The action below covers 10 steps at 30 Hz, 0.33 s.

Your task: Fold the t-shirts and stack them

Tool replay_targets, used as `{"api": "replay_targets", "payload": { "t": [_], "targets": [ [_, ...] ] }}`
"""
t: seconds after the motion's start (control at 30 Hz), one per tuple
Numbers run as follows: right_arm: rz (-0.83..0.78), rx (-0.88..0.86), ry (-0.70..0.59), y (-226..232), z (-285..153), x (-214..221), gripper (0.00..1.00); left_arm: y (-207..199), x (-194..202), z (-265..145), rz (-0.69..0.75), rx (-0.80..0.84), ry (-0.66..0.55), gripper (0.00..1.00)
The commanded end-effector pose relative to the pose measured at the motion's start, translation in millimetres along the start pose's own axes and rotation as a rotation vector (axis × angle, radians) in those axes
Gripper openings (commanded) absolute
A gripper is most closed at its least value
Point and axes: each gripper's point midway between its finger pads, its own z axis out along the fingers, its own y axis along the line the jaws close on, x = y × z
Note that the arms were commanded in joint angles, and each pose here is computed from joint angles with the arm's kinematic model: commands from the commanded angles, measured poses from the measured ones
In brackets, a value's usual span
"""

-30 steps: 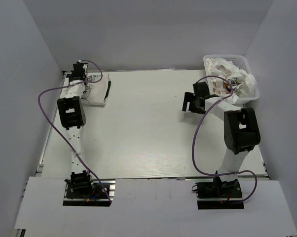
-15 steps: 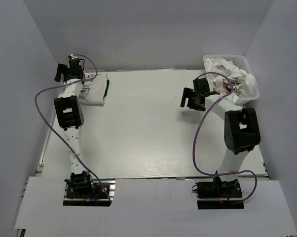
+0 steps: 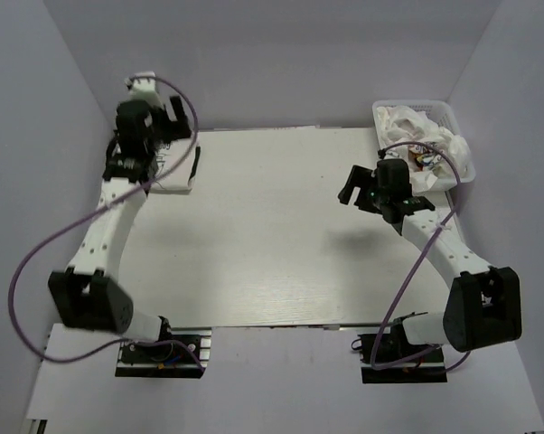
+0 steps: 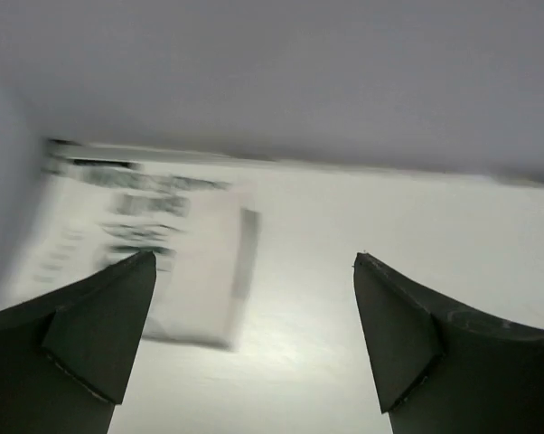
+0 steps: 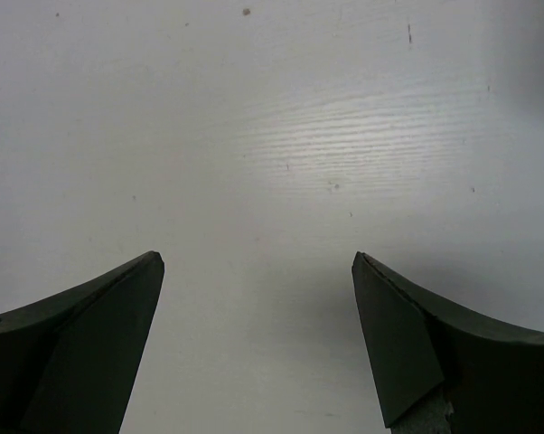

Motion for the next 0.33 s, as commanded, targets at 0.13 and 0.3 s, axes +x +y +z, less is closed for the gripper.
{"api": "replay_targets", "payload": {
  "t": [0.13,0.3],
  "targets": [
    [0.021,-0.019,-0.103,-2.6,-37.5,5.2,0.91,-105.9,150.0,-134.2,-0.400,0.393,0.198,1.00],
    [0.016,-0.108,-0.226,3.8,-58.1,2.8,0.91,-86.1,170.8,-160.0,-0.384,0.279,0.292,1.00]
  ]
}}
